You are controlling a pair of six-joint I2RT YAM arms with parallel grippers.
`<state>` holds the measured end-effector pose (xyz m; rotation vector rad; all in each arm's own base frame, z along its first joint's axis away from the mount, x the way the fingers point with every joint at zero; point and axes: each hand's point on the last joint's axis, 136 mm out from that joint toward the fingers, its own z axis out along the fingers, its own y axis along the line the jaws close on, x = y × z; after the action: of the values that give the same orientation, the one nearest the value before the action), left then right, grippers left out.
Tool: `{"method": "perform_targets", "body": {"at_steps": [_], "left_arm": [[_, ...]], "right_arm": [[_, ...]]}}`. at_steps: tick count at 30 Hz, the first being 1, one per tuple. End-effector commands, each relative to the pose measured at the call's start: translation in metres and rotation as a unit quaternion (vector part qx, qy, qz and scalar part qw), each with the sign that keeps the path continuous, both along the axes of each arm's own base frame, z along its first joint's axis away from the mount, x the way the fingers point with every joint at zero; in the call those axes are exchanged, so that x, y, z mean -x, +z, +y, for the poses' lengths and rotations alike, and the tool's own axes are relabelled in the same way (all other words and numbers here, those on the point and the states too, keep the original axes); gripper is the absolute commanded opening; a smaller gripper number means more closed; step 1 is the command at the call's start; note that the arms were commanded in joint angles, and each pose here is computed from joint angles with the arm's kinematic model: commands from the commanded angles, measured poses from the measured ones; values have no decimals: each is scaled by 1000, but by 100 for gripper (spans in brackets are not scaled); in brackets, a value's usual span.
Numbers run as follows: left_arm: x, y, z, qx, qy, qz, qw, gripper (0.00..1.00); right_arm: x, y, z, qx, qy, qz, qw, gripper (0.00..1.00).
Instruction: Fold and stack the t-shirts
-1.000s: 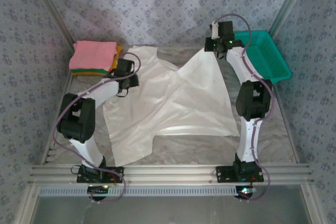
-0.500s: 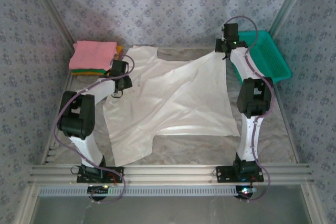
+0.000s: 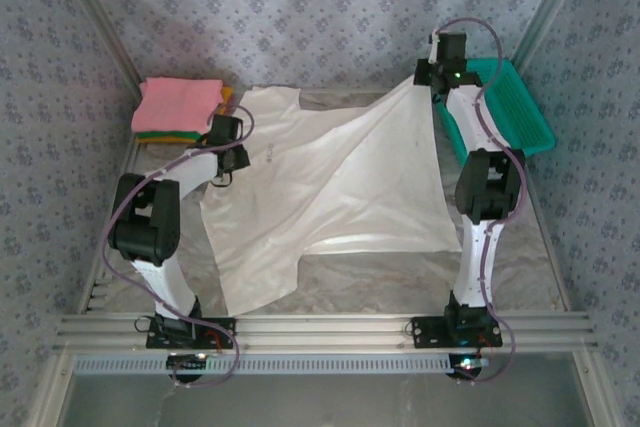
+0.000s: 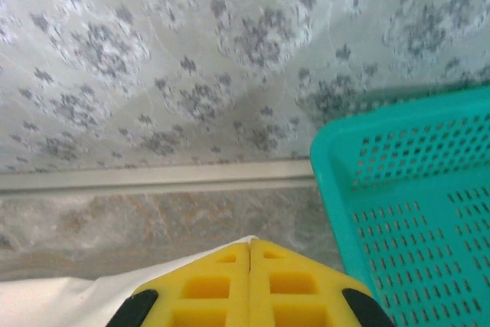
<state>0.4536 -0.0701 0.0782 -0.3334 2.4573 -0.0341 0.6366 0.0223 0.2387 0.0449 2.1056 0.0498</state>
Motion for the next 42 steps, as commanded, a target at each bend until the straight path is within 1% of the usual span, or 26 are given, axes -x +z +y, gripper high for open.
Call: {"method": "perform_targets", "body": {"at_steps": [1, 3, 5, 6, 7, 10, 11, 14, 16, 17, 18, 20, 21, 22, 24, 26, 28, 30, 34, 38, 42], "left_arm": [[4, 2, 10, -10, 12, 3, 1000, 35], [3, 5, 11, -11, 12, -1, 1000, 35], [2, 10, 13, -14, 13, -6, 1000, 35], [2, 14, 14, -16, 14, -10, 1000, 36], [3, 18, 15, -19, 15, -12, 1000, 36], [8, 33, 17, -21, 16, -26, 999, 37], [10, 39, 18, -21, 17, -33, 999, 38], [14, 49, 17, -15, 13, -44, 999, 41], [14, 49, 11, 0, 3, -40, 999, 41], [13, 47, 6, 7, -2, -38, 999, 41], [13, 45, 2, 9, -5, -38, 999, 41], [12, 37, -5, 18, -12, -36, 999, 41], [11, 32, -7, 23, -11, -32, 999, 40], [9, 27, -9, 26, -12, -27, 999, 40], [6, 18, -13, 30, -17, -15, 999, 40], [-1, 9, -18, 35, -24, 0, 999, 39], [-9, 3, -25, 45, -30, 4, 999, 39], [-17, -6, -30, 53, -29, 3, 998, 39], [-36, -26, -39, 67, -27, 20, 997, 38], [-59, -46, -55, 93, -33, 40, 994, 37], [-79, -56, -60, 105, -27, 45, 993, 37]], "right_arm": [[-14, 9, -10, -2, -2, -13, 1000, 5], [-16, 8, -11, -1, -3, -3, 1000, 27], [-16, 8, -12, 0, -7, 1, 1000, 37], [-15, 11, -14, 3, -12, -1, 1000, 44], [-13, 17, -16, 5, -16, -4, 1000, 47], [-1, 43, -15, 6, -20, -10, 1000, 49], [6, 57, -14, 5, -20, -18, 1000, 49], [31, 87, 2, -10, -1, -33, 999, 49], [54, 88, 21, -36, 18, -24, 999, 46], [66, 80, 31, -56, 27, -16, 998, 43], [75, 70, 41, -76, 34, -9, 996, 37], [100, 37, 55, -122, 27, 16, 992, 11], [110, 20, 60, -140, 22, 30, 990, 5], [122, -3, 65, -157, 19, 50, 986, 1], [142, -41, 73, -166, 19, 89, 982, 0], [156, -80, 81, -156, 21, 135, 978, 0], [168, -111, 84, -147, 19, 183, 972, 0], [175, -135, 83, -142, 9, 209, 967, 0], [175, -170, 70, -153, -34, 238, 959, 0], [169, -191, 58, -195, -70, 240, 948, 0], [164, -206, 58, -225, -82, 254, 937, 0]]}}
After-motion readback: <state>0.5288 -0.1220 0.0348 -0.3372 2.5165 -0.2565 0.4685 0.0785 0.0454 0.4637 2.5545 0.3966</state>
